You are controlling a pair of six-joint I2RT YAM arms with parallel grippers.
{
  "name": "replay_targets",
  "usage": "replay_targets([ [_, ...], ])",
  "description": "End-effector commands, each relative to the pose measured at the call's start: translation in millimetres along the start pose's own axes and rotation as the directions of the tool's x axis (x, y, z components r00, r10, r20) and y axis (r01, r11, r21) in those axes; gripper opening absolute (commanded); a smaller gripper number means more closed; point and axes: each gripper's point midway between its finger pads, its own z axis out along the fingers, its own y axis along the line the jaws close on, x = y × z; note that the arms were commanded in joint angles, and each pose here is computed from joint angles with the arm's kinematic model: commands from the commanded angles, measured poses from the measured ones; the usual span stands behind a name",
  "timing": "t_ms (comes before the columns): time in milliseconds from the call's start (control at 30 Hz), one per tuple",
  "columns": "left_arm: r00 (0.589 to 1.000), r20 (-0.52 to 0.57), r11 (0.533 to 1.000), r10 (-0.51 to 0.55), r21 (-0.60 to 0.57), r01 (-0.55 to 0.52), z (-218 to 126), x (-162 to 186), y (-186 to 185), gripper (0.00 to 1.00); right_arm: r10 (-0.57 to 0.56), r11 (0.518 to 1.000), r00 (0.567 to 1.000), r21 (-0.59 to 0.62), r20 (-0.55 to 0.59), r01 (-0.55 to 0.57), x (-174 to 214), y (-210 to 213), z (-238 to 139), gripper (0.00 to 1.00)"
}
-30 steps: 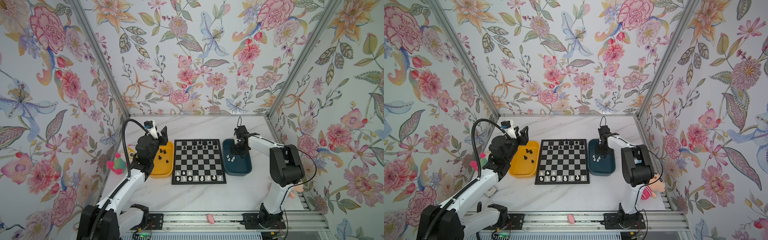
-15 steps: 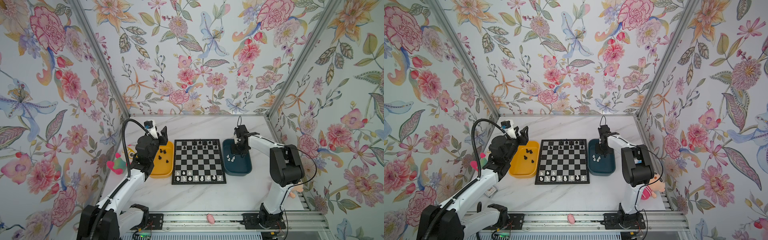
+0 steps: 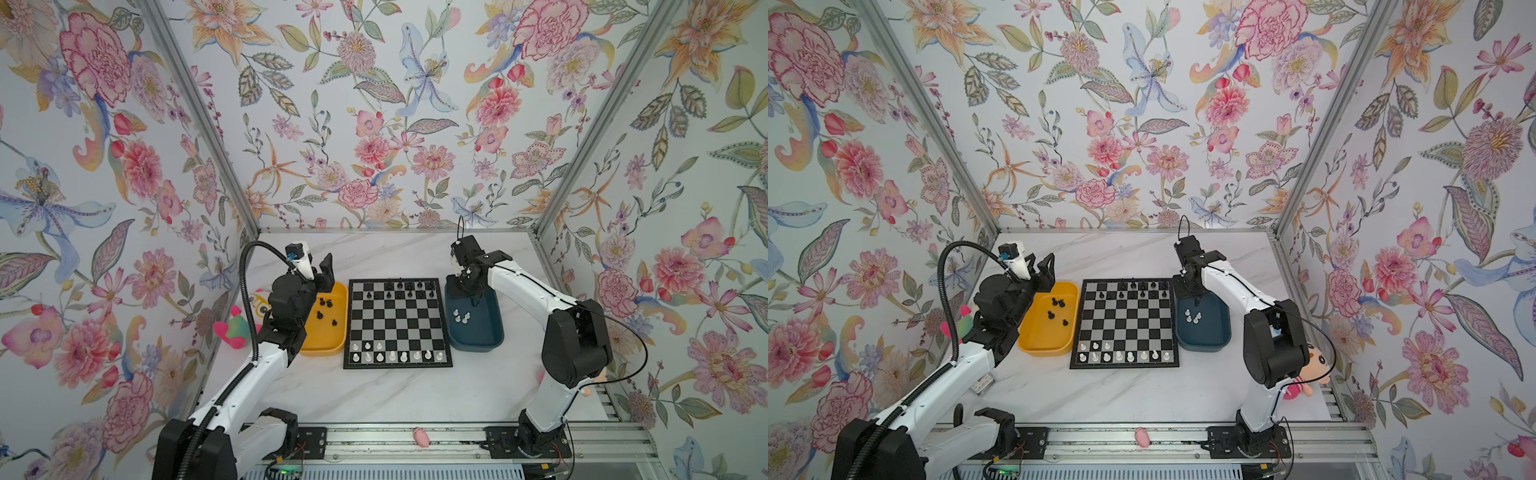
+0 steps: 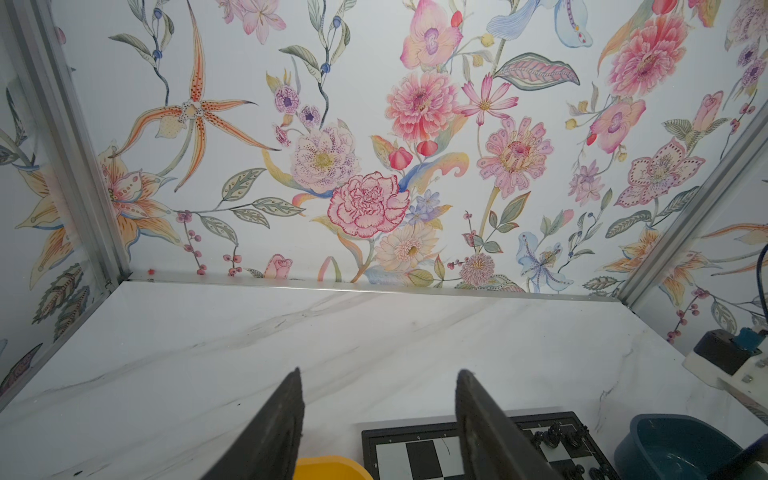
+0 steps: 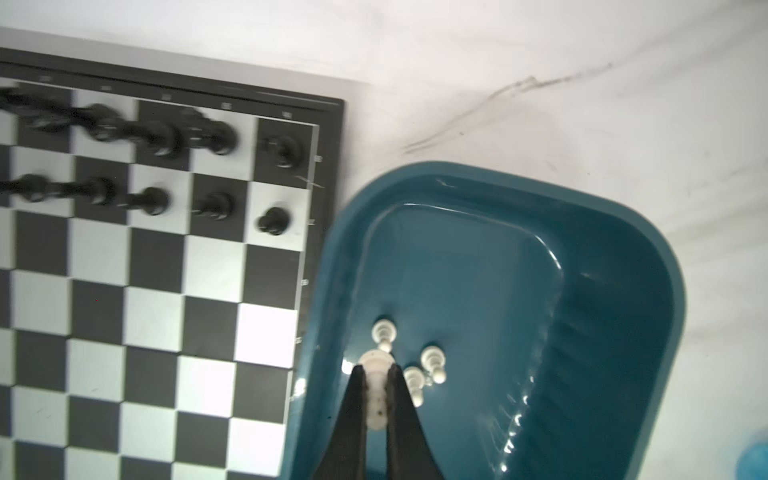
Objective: Set up the chess pieces on the board
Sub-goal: 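Lift the white pawn and carry it with the right gripper over the board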
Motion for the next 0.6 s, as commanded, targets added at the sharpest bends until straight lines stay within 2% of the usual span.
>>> replay_targets([
  [0, 0.999, 0.035, 1.0, -0.012, 0.011, 0.011, -5.5, -7.7, 1.2, 0.6, -0.074, 0.997, 0.996, -0.009, -0.039, 0.074, 11.7, 25.5, -17.3, 0.07],
  [267, 0.998, 0.054, 1.0, -0.012, 0.017, 0.011, -15.5, -11.0, 1.0, 0.6, -0.217, 0.968, 0.973, -0.146, -0.082, 0.204, 35.2, 111.8, -13.1, 0.06],
  [567, 0.998, 0.063, 1.0, -0.017, 0.025, 0.015, -23.6, -11.8, 0.6, 0.6, -0.321, 0.933, 0.937, -0.216, -0.139, 0.288, 66.4, 162.1, 1.9, 0.06],
])
